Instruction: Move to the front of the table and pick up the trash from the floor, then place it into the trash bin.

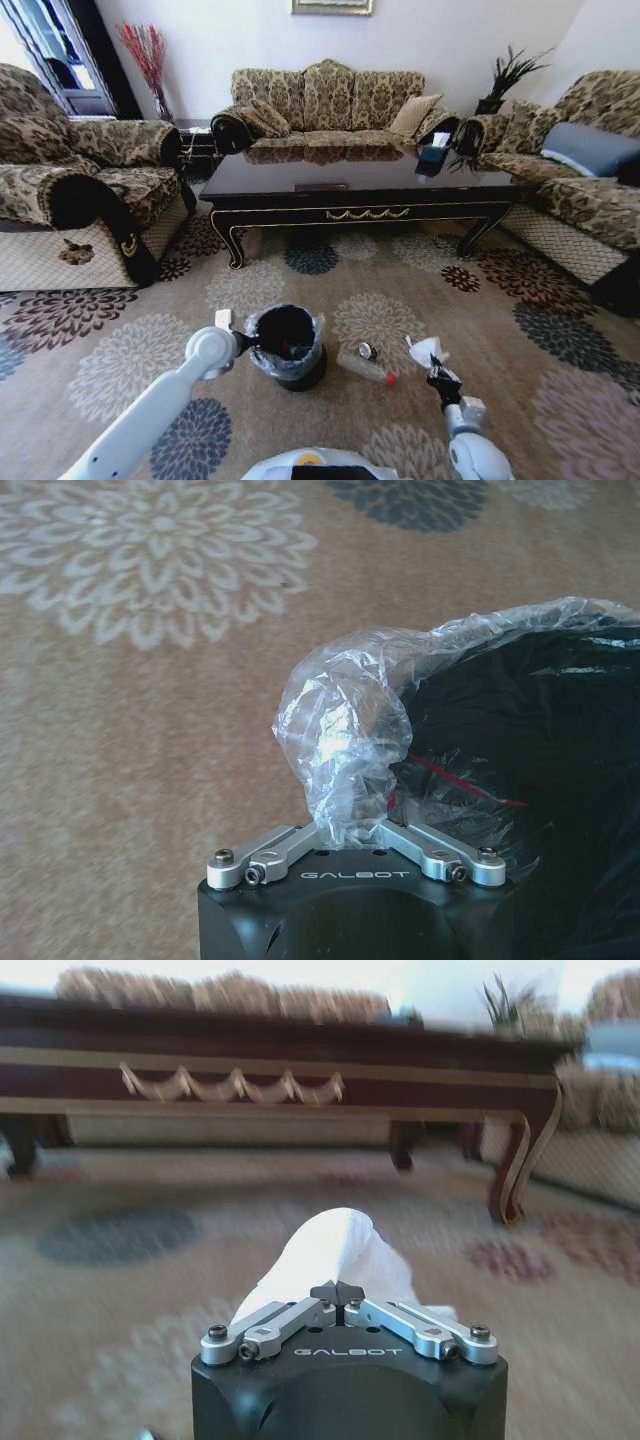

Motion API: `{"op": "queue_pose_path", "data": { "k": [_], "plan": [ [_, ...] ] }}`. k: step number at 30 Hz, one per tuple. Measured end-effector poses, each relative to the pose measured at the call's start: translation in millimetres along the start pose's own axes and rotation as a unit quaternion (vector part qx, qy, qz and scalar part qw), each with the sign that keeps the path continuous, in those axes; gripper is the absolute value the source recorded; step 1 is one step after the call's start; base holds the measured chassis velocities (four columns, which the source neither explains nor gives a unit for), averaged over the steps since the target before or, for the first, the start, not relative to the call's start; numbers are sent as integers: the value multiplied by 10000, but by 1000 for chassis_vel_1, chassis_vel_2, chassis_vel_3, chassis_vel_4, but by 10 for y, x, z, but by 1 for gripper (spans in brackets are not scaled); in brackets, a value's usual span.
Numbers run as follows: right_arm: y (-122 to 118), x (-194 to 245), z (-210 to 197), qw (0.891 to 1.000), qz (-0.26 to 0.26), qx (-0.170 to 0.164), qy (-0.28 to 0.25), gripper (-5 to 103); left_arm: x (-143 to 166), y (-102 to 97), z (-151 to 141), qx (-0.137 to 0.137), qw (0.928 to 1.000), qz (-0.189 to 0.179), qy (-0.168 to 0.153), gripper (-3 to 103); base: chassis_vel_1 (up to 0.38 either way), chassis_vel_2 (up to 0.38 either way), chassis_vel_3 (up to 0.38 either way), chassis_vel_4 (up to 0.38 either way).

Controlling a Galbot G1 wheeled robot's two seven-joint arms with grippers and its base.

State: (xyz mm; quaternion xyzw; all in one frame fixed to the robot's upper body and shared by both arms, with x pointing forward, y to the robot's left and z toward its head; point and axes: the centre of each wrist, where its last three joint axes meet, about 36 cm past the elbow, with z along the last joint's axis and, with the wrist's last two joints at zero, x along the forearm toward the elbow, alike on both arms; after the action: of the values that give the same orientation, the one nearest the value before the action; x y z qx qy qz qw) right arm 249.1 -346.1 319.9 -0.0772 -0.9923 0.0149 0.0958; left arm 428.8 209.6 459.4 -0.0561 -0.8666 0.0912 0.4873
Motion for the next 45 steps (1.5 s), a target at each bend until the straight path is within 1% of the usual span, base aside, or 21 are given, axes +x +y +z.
{"op": "queue_pose_path", "data": {
  "k": [2, 5, 6, 7, 9, 10, 11, 14, 15, 16, 18, 23, 26, 27, 29, 31, 32, 34, 38, 44, 45],
  "plan": [
    [93, 89, -208, 9996, -141, 20, -255, 0, -41, -95, 9, -116, 9999, 56, 33, 0, 0, 0, 0, 0],
    [299, 211, -537, 9968, -430, 10, -671, 0, -80, -225, 0, -302, 9994, 131, 63, 0, 0, 0, 0, 0],
    [370, 257, -620, 9955, -534, 2, -778, 0, -91, -266, -5, -348, 9992, 162, 68, 0, 0, 0, 0, 0],
    [370, 257, -620, 9955, -534, 2, -778, 0, -91, -266, -5, -348, 9992, 162, 68, 0, 0, 0, 0, 0],
    [525, 363, -776, 9921, -785, -29, -982, 0, -110, -369, -34, -459, 9987, 235, 59, 0, 0, 0, 0, 0],
    [525, 363, -776, 9921, -785, -29, -982, 0, -110, -369, -34, -459, 9987, 235, 59, 0, 0, 0, 0, 0],
    [602, 417, -835, 9900, -916, -39, -1074, 0, -126, -421, -32, -525, 9982, 266, 75, 0, 0, 0, 0, 0],
    [758, 542, -897, 9850, -1229, -53, -1206, 0, -154, -496, -19, -663, 9973, 295, 117, 0, 0, 0, 0, 0],
    [758, 542, -897, 9850, -1229, -53, -1206, 0, -154, -496, -19, -663, 9973, 295, 117, 0, 0, 0, 0, 0],
    [857, 633, -912, 9807, -1479, -50, -1280, 0, -176, -543, 0, -770, 9964, 303, 159, 0, 0, 0, 0, 0],
    [934, 709, -905, 9769, -1682, -29, -1319, 0, -195, -581, 5, -855, 9957, 307, 185, 0, 0, 0, 0, 0],
    [1134, 909, -856, 9730, -1986, -95, -1172, 0, -217, -691, -19, -1010, 9941, 361, 183, 0, 0, 0, 0, 0],
    [1289, 1080, -801, 9688, -2263, -217, -984, 0, -231, -800, -42, -1105, 9927, 442, 178, 0, 0, 0, 0, 0],
    [1289, 1080, -801, 9688, -2263, -217, -984, 0, -231, -800, -42, -1105, 9927, 442, 178, 0, 0, 0, 0, 0],
    [1376, 1161, -769, 9656, -2427, -275, -887, 0, -240, -873, -36, -1164, 9918, 495, 185, 0, 0, 0, 0, 0],
    [1448, 1215, -711, 9627, -2570, -248, -813, 0, -251, -952, -2, -1244, 9904, 555, 221, 0, 0, 0, 0, 0],
    [1448, 1215, -711, 9627, -2570, -248, -813, 0, -251, -952, -2, -1244, 9904, 555, 221, 0, 0, 0, 0, 0],
    [1494, 1243, -633, 9606, -2667, -170, -765, 0, -267, -1016, 60, -1341, 9888, 585, 283, 0, 0, 0, 0, 0],
    [1545, 1274, -544, 9589, -2756, -165, -659, 0, -248, -1070, 101, -1395, 9877, 648, 299, 0, 0, 0, 0, 0],
    [1549, 1225, -418, 9592, -2764, -62, -589, 0, -190, -1067, 131, -1428, 9869, 691, 300, 0, 0, 0, 0, 0],
    [1549, 1216, -408, 9594, -2757, -54, -585, -3, -183, -1061, 139, -1432, 9868, 692, 304, 0, 0, 0, 0, 0]
  ]
}}
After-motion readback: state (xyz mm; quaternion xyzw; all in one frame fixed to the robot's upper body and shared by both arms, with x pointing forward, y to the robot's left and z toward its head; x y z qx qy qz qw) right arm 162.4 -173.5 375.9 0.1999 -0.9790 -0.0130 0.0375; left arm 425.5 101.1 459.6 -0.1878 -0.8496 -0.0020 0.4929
